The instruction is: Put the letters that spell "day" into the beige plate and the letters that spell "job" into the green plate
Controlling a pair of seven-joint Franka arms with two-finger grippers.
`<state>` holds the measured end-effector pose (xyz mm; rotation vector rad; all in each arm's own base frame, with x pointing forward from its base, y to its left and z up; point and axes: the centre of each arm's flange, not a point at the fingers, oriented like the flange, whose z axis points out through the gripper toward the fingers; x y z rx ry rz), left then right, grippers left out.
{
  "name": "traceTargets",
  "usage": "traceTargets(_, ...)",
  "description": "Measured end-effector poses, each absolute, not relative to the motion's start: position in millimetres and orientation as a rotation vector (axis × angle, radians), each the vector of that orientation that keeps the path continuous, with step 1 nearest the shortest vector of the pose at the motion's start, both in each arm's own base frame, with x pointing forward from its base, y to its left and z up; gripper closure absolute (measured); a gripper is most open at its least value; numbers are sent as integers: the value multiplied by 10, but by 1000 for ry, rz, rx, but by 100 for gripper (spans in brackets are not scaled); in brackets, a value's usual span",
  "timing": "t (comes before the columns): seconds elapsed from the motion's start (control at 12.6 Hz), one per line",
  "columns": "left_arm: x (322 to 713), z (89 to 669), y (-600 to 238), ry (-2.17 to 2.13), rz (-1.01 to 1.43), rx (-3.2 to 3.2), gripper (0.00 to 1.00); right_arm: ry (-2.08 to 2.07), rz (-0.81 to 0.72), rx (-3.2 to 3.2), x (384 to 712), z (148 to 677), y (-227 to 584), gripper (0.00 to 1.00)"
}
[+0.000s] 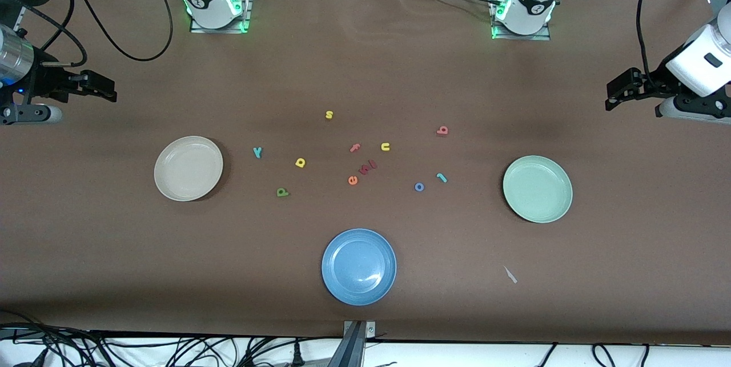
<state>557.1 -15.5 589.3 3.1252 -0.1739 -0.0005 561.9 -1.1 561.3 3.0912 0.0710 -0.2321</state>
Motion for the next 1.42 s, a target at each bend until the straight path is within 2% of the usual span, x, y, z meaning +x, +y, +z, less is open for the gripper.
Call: traceTargets(1.42,5573,5876,-104,-159,-11,3126,0,71,-232,3091,5619,5614,-11,0)
